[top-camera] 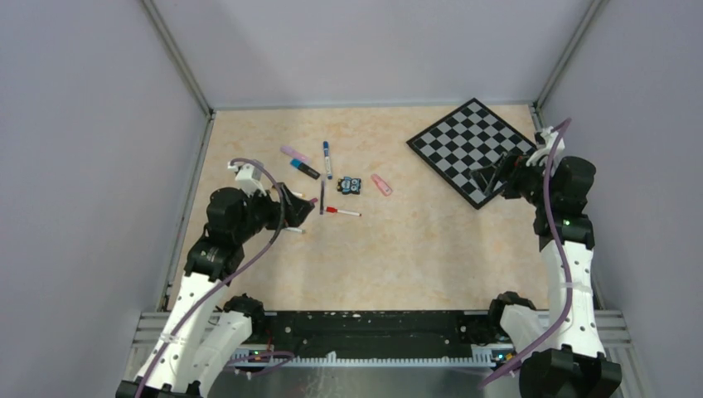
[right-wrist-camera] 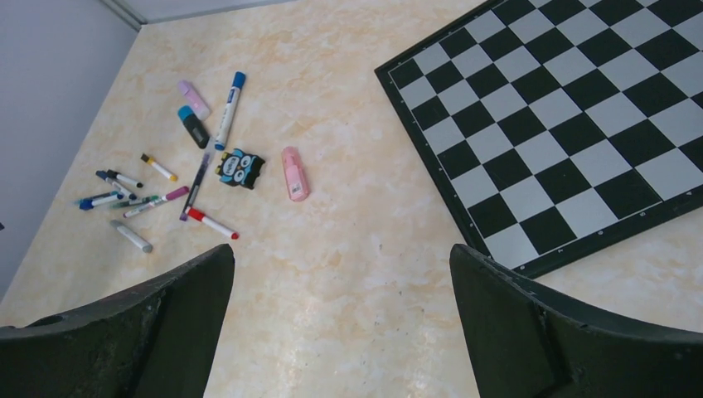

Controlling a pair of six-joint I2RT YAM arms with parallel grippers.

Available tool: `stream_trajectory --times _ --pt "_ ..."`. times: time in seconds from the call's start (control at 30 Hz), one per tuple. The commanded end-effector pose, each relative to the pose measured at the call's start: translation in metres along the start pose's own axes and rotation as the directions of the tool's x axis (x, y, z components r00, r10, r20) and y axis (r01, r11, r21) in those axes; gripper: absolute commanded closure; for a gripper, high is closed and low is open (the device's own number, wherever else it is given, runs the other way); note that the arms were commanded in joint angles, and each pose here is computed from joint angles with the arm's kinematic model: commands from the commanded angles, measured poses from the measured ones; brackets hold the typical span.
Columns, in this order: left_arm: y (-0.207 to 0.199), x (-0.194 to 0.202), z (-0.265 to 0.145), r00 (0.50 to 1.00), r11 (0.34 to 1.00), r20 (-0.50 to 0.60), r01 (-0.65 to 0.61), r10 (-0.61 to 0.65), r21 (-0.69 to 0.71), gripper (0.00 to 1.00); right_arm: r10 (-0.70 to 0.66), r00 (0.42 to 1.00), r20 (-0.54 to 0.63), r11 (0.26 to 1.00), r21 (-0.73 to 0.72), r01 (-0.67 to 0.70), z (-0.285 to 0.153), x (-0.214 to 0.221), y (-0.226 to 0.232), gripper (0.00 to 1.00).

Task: Open the pen caps
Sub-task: Pick up the pen from the center of the board.

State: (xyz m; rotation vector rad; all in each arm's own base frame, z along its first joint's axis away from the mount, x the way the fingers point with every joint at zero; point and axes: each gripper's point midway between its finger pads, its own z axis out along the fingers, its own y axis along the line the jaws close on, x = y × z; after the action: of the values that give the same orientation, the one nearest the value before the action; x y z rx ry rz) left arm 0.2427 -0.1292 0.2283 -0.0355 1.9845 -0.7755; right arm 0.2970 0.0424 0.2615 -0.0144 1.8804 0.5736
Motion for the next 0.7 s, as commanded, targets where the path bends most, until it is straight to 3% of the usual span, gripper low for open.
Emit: stream_trajectory --times 0.0,0.13,0.37,0.67 --pt "-0.004 -0.014 -0.001 0.999 0.999 0.028 -0.034 0.034 0.002 0.01 -0.027 0.999 0.021 0.998 -0.065 0.028 0.003 -0.005 0.009 0.01" --pt "0.002 -0.01 -0.003 1.0 0.999 0.009 -0.004 0.005 -0.037 0.01 -0.102 0.995 0.0 0.978 -0.183 0.101 0.0 0.006 0.025 0.01" --pt "0.013 0.007 -0.002 0.998 0.997 -0.065 0.002 -0.007 -0.08 0.01 -0.281 0.96 0.018 0.881 -0.393 0.265 -0.005 0.03 0.048 0.01" --pt "0.016 0.014 0.029 0.988 0.999 -0.156 -0.014 0.007 -0.047 0.01 -0.33 0.944 0.003 0.842 -0.452 0.296 -0.002 0.055 0.048 0.01"
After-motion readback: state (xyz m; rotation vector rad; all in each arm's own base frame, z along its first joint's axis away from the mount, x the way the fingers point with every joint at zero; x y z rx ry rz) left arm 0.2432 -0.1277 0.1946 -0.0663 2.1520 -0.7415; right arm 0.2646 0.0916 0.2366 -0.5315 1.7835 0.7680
